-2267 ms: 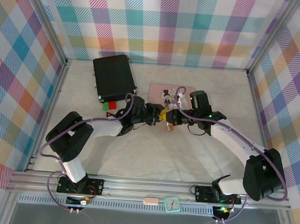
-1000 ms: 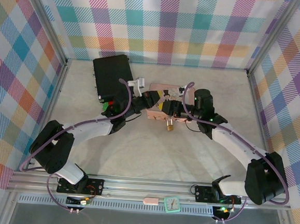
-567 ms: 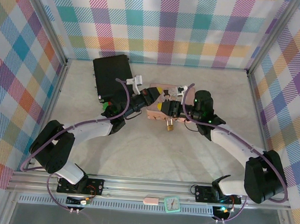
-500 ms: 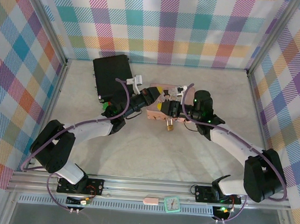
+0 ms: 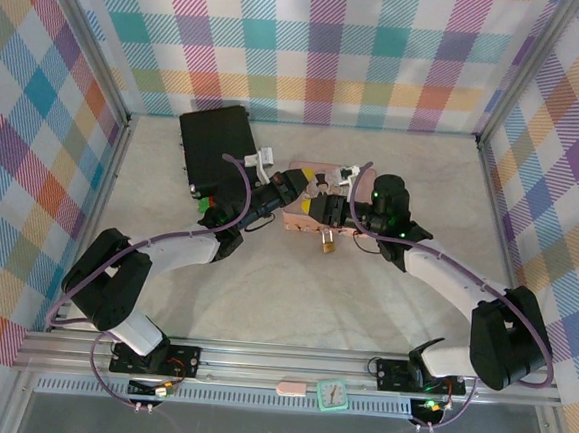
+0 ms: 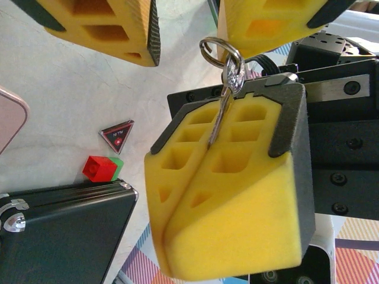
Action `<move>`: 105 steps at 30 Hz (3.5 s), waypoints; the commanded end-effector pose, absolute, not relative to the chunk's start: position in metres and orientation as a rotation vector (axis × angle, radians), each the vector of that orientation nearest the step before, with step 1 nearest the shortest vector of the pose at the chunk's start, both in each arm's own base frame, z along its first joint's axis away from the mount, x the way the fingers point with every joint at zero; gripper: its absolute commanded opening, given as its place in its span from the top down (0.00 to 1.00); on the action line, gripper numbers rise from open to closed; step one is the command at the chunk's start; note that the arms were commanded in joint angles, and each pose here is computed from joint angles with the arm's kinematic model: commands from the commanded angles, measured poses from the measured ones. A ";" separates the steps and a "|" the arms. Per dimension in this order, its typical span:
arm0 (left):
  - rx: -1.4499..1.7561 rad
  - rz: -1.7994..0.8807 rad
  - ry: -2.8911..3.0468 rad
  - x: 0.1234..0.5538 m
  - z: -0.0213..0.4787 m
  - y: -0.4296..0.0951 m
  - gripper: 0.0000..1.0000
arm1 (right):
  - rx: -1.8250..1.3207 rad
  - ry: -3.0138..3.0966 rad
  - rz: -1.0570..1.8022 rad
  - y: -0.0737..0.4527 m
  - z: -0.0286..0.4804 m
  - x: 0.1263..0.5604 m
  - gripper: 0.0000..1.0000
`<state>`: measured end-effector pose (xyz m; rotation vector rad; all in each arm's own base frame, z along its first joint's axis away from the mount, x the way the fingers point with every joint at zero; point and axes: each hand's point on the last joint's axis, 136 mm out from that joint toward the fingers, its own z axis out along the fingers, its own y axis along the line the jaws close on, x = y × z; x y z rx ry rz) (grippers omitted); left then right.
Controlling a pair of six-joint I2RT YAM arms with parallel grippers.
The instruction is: Unlock the padlock with the key
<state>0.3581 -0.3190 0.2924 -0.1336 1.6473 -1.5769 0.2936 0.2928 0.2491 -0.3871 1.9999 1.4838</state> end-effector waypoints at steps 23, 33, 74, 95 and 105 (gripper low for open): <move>-0.126 -1.615 1.597 0.347 0.304 -0.319 1.00 | -0.431 1.895 1.529 0.298 0.270 0.294 0.82; -0.194 -1.653 1.632 0.352 0.309 -0.312 0.46 | -0.520 1.937 1.396 0.292 0.255 0.290 1.00; 0.179 -1.606 1.818 0.301 0.302 -0.315 1.00 | -0.766 1.962 1.254 0.279 0.267 0.276 0.45; 0.124 -1.676 1.685 0.310 0.311 -0.317 1.00 | -0.409 1.768 1.528 0.281 0.289 0.275 0.54; 0.103 -1.676 1.687 0.312 0.308 -0.317 1.00 | -0.390 1.764 1.525 0.279 0.287 0.273 0.60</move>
